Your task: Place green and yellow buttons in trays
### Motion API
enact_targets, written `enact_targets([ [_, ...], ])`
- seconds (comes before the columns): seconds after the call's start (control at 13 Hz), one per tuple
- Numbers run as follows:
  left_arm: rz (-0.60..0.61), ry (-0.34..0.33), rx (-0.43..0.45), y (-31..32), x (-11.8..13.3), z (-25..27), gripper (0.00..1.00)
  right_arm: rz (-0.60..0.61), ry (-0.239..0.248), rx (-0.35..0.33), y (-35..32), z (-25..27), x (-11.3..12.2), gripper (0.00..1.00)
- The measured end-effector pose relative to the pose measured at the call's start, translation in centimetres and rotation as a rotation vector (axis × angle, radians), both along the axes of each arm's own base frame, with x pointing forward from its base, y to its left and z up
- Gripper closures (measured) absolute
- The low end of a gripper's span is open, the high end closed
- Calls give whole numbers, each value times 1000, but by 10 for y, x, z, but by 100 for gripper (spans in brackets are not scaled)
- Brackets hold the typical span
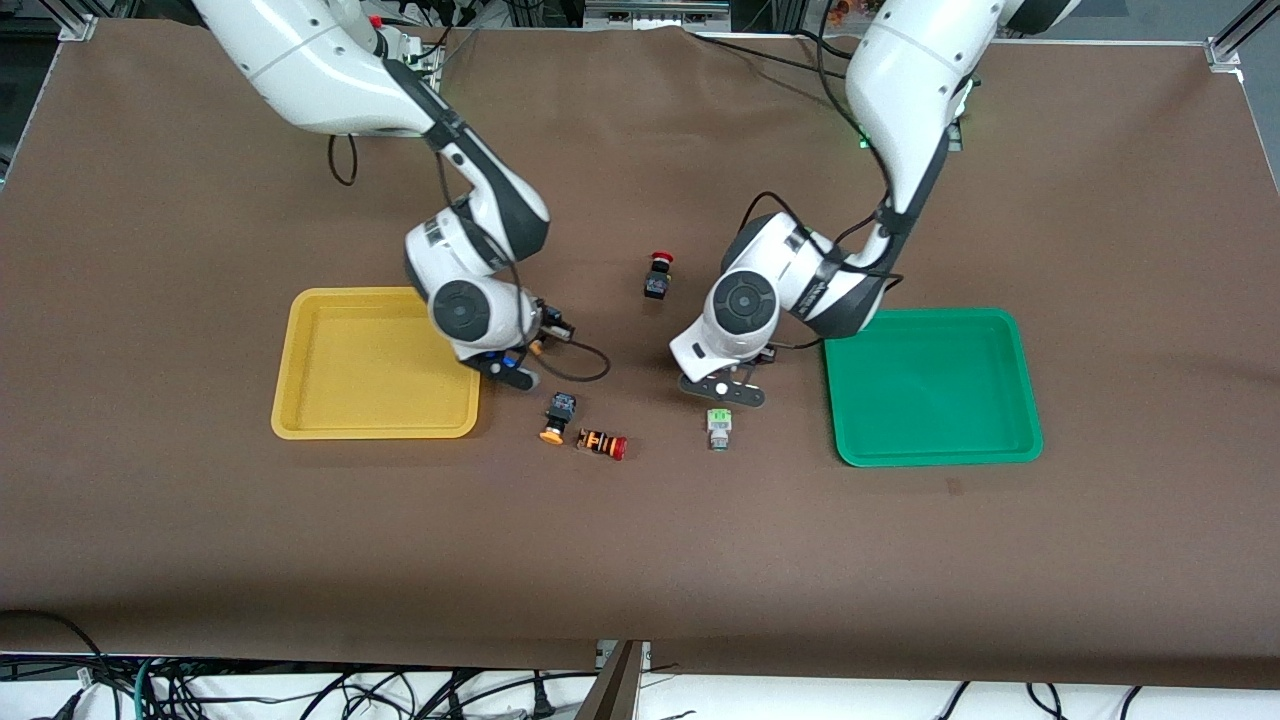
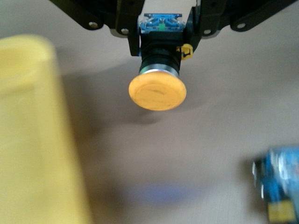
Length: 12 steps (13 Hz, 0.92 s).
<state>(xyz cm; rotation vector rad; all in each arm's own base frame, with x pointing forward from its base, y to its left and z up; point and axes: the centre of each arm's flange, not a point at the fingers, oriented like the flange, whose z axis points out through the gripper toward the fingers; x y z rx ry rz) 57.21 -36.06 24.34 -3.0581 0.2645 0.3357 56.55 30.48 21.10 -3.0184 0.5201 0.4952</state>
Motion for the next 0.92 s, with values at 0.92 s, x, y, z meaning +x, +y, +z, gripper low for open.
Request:
enact_targets([
  [0.92, 70, -5, 113, 211, 35, -35, 23, 300, 46, -5, -247, -16, 56, 43],
])
